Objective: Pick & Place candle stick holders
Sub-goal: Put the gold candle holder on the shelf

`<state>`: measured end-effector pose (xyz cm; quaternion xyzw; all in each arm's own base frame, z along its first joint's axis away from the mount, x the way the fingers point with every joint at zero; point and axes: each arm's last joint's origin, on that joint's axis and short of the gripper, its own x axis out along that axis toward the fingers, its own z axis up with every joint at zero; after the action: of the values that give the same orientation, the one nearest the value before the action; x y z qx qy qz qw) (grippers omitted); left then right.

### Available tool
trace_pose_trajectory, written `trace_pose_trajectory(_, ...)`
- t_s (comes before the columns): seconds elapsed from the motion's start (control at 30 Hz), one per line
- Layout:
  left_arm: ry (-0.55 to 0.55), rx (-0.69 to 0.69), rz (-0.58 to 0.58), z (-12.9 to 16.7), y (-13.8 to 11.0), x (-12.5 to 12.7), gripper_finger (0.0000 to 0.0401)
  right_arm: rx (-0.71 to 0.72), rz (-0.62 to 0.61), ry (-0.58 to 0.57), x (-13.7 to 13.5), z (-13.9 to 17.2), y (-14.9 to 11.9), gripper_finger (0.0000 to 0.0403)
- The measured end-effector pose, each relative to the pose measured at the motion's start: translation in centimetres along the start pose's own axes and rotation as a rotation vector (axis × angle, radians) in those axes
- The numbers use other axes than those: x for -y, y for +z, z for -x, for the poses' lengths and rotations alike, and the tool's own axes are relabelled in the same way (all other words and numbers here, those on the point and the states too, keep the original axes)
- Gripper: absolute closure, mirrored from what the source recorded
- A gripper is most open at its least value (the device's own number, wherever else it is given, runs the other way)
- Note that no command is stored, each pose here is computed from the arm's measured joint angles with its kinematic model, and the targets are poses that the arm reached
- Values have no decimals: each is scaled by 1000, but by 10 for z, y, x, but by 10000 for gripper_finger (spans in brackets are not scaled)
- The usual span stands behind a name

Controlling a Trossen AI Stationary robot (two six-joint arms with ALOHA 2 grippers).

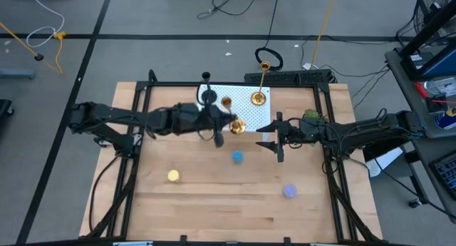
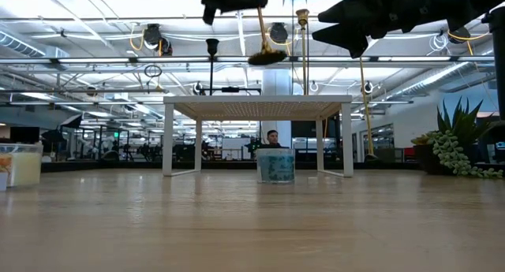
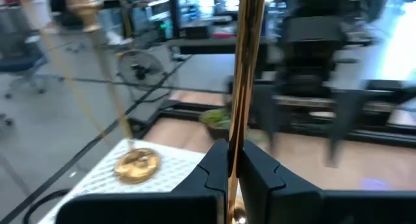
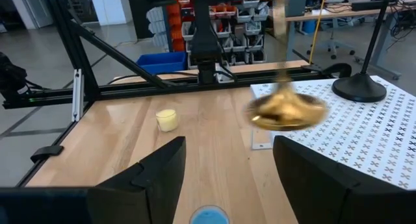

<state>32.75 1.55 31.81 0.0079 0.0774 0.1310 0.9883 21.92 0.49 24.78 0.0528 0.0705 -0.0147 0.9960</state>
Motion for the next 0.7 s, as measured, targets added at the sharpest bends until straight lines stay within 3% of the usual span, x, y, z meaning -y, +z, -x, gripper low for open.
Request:
trace_pose_trajectory(0.2,95,-5,18,-26,-17,-17,385,0,0,0,0,0,0,175)
trace_pose_trajectory(0.4,317,-35,3,-33,-24,-16,385,2,0,0,0,0,0,175)
trace_pose_trajectory(0.7,378,-40,61,-42,-28,-31,385,2,0,-1,0,0,0,175)
